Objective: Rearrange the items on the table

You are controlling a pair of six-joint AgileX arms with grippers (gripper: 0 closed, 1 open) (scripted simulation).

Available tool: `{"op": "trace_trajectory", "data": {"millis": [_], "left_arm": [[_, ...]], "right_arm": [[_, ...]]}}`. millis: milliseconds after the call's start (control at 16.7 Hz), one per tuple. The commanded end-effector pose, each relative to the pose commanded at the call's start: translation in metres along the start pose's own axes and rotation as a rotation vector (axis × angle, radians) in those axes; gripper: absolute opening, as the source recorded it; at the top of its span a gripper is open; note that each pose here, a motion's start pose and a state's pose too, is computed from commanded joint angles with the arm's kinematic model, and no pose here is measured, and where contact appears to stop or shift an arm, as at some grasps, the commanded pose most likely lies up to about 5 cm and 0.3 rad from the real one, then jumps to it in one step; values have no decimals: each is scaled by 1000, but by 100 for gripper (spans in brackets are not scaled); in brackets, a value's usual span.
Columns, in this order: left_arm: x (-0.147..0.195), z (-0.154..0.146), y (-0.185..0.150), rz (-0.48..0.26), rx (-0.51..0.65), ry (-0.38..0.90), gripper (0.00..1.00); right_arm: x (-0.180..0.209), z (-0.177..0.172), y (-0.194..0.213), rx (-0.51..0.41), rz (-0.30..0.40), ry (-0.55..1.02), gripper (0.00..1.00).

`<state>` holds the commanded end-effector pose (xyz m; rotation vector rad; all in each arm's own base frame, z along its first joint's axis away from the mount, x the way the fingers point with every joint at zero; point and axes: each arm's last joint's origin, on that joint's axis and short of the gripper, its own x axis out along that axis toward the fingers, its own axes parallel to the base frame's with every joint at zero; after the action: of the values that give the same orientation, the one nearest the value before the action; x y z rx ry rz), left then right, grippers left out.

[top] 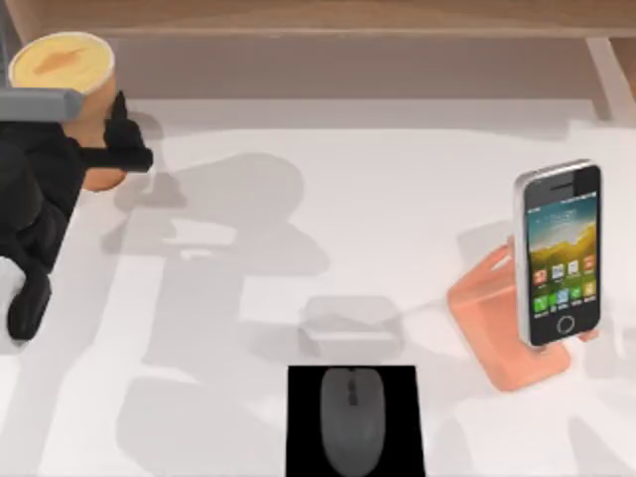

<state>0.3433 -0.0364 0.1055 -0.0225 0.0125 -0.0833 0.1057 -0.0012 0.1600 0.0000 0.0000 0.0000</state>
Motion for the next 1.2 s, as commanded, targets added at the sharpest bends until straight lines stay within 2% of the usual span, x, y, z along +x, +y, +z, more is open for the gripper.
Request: {"op": "trace_trajectory", "data": {"millis": [360, 480, 600, 840, 1200], "left_arm": [[16, 60, -66, -214, -52, -119, 0], [21, 80, -85, -261, -67, -132, 0], [29, 98, -99, -277, -75, -130, 0], [55, 126, -108, -220, -70, -93, 0], [99, 149, -95, -33, -26, -5, 0]], "right_arm": [[0, 0, 0, 0, 0, 0, 100], [0, 0, 0, 0, 0, 0, 100], [0, 0, 0, 0, 0, 0, 100], [0, 0, 0, 0, 0, 0, 100], [0, 0, 0, 0, 0, 0, 100]]}}
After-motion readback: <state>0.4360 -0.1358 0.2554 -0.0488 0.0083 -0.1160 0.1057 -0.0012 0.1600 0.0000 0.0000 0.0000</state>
